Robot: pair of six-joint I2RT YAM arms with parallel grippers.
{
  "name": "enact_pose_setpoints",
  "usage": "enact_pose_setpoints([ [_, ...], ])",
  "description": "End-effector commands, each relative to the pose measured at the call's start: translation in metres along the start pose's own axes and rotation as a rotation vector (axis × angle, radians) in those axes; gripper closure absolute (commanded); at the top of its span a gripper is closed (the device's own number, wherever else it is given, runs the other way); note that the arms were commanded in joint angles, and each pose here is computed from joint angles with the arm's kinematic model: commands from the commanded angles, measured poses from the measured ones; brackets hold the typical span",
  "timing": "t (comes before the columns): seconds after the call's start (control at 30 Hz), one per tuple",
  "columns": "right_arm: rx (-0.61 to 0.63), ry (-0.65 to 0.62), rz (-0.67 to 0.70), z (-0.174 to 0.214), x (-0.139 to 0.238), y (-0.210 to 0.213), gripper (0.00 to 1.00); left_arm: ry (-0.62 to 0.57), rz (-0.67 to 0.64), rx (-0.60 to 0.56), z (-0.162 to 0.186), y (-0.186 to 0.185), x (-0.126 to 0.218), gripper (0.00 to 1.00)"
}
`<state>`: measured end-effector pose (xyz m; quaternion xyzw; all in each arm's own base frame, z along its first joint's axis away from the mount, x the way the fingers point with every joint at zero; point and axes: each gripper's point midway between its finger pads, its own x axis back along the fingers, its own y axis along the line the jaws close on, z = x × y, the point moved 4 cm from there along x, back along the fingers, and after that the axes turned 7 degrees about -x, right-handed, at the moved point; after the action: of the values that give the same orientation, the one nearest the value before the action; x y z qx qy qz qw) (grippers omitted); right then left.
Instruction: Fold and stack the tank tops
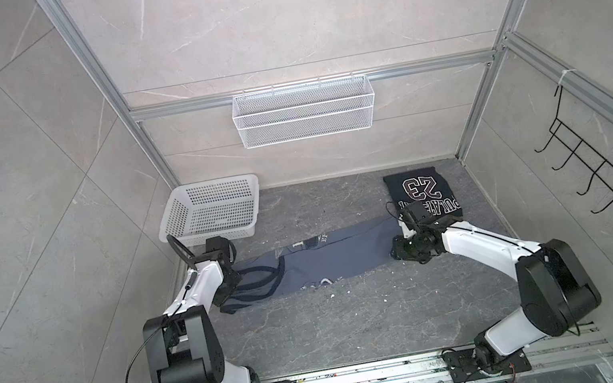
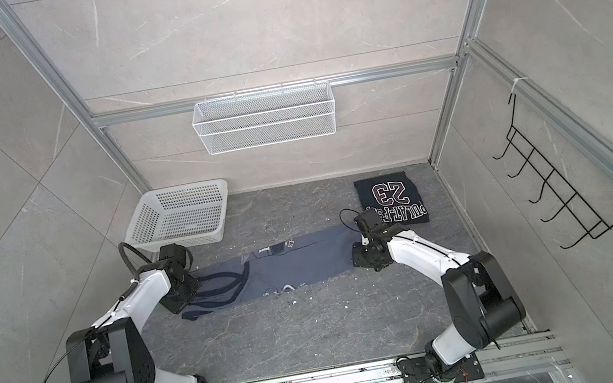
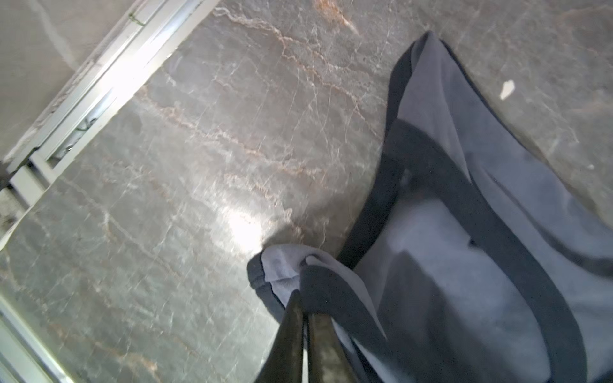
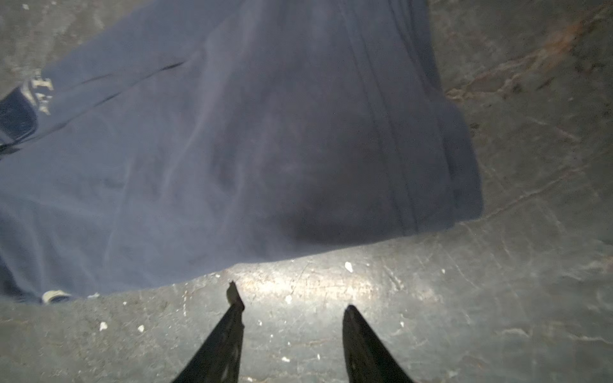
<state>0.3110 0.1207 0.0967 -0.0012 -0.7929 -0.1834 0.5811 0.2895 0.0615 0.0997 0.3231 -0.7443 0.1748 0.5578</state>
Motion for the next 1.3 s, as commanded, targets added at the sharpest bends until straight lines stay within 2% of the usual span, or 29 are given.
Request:
enact_pose_setpoints([
  [0.0, -0.014, 0.000, 0.039, -0.010, -0.010, -0.006, 0.49, 0.020, 0.047, -0.010, -0.012, -0.004, -0.006, 0.91],
  [0.1, -0.070, 0.018, 0.061, -0.015, -0.021, -0.018, 0.49, 0.043, 0.039, 0.015, -0.011, 0.003, -0.017, 0.90],
  [0.2, -0.121, 0.037, 0.084, -0.018, -0.030, -0.032, 0.49, 0.061, 0.050, 0.054, -0.008, 0.014, -0.026, 0.81],
  [0.4, -0.171, 0.053, 0.149, -0.022, -0.044, -0.050, 0.50, 0.055, 0.071, 0.108, -0.011, 0.027, -0.031, 0.76],
  [0.43, -0.172, 0.052, 0.152, -0.023, -0.045, -0.051, 0.50, 0.051, 0.072, 0.109, -0.013, 0.028, -0.030, 0.73],
  [0.5, -0.177, 0.044, 0.171, -0.024, -0.045, -0.056, 0.50, 0.035, 0.070, 0.113, -0.014, 0.030, -0.025, 0.58],
  [0.57, -0.175, 0.039, 0.167, -0.025, -0.043, -0.056, 0.50, 0.007, 0.089, 0.121, -0.015, 0.031, -0.016, 0.47],
  [0.67, -0.169, 0.026, 0.124, -0.027, -0.036, -0.050, 0.50, -0.043, 0.120, 0.097, -0.013, 0.029, 0.007, 0.30],
  [0.77, -0.161, 0.001, 0.083, -0.028, -0.022, -0.043, 0.50, -0.122, 0.081, 0.055, -0.005, 0.032, 0.039, 0.17],
  [0.87, -0.148, -0.029, 0.059, -0.029, -0.007, -0.038, 0.50, -0.177, 0.082, 0.067, 0.006, 0.041, 0.060, 0.06],
  [1.0, -0.136, -0.036, 0.033, -0.028, 0.000, -0.033, 0.50, -0.190, 0.108, 0.086, 0.017, 0.046, 0.065, 0.04],
  [1.1, -0.132, -0.033, 0.022, -0.026, 0.001, -0.032, 0.50, -0.142, 0.156, -0.012, 0.031, 0.021, 0.064, 0.09],
  [1.2, -0.133, -0.028, 0.023, -0.024, 0.000, -0.033, 0.50, -0.085, 0.111, -0.125, 0.054, -0.005, 0.057, 0.12],
  [1.27, -0.133, -0.025, 0.024, -0.023, -0.002, -0.034, 0.50, -0.046, 0.083, -0.131, 0.067, -0.012, 0.045, 0.16],
])
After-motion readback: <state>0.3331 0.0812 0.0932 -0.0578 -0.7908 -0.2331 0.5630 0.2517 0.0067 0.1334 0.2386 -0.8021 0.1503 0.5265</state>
